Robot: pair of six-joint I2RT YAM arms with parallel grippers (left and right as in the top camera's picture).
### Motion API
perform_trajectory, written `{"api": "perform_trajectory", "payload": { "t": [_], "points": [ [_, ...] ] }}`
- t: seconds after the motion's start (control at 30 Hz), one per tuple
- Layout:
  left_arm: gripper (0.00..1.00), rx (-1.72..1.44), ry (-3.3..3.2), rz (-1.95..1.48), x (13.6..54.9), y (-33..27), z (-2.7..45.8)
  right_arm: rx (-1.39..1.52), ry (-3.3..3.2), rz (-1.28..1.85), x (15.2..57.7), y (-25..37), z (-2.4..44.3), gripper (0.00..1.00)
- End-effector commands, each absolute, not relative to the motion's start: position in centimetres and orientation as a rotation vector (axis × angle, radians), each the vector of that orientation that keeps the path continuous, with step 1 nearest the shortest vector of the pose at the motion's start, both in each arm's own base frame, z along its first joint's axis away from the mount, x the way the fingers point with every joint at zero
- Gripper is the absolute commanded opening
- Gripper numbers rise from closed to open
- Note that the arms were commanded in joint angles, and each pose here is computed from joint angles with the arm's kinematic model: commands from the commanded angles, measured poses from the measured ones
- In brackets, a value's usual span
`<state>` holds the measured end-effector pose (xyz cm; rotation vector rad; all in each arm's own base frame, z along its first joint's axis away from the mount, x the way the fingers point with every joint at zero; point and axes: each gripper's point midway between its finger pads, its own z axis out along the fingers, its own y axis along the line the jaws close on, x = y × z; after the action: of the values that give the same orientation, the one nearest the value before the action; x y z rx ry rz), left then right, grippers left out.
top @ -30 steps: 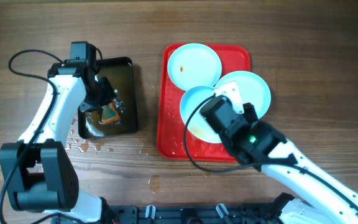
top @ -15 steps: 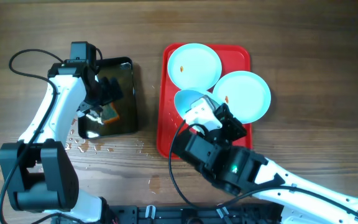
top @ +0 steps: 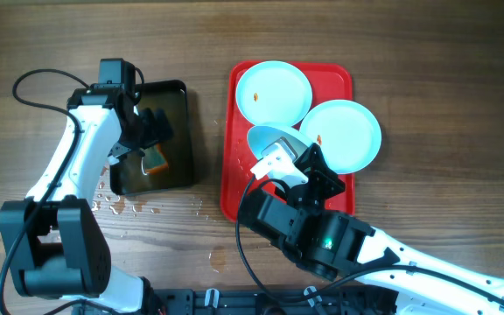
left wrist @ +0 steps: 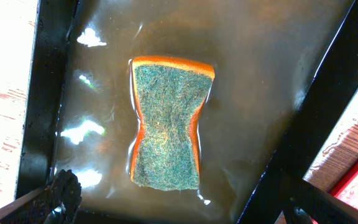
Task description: Clean dirty plates on tray and stack at the side
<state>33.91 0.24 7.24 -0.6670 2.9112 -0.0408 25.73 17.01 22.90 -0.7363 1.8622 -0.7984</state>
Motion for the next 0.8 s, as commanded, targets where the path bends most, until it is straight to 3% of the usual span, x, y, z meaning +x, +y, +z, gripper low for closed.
{"api": "perform_trajectory", "payload": {
  "t": [0.0, 0.33, 0.4, 0.47, 0.57, 0.63, 0.73, 0.77],
  "points": [
    [1.00, -0.667, 2.914, -0.056, 33.7, 0.3, 7.2, -0.695, 1.836, -0.811, 25.8, 16.7, 24.0, 0.04],
    [1.00, -0.668, 2.913, -0.056, 33.7, 0.3, 7.2, -0.699, 1.833, -0.825, 25.8, 16.6, 24.1, 0.04],
    [1.00, -0.667, 2.914, -0.056, 33.7, 0.3, 7.2, -0.550, 1.838, -0.816, 26.4, 15.4, 24.7, 0.04],
    [1.00, -0.667, 2.914, -0.056, 33.7, 0.3, 7.2, -0.750, 1.859, -0.780, 26.2, 17.3, 23.4, 0.04],
    [1.00, -0.667, 2.914, -0.056, 33.7, 0.3, 7.2, -0.539, 1.824, -0.825, 26.9, 15.5, 25.1, 0.04],
    [1.00, -0.667, 2.914, -0.056, 33.7, 0.3, 7.2, -0.847, 1.858, -0.750, 26.2, 18.4, 22.8, 0.04],
    [1.00, -0.667, 2.914, -0.056, 33.7, 0.3, 7.2, -0.633, 1.835, -0.830, 27.1, 16.1, 24.5, 0.04],
    [1.00, -0.667, 2.914, -0.056, 33.7, 0.3, 7.2, -0.752, 1.853, -0.786, 27.0, 17.3, 23.7, 0.04]
  ]
}}
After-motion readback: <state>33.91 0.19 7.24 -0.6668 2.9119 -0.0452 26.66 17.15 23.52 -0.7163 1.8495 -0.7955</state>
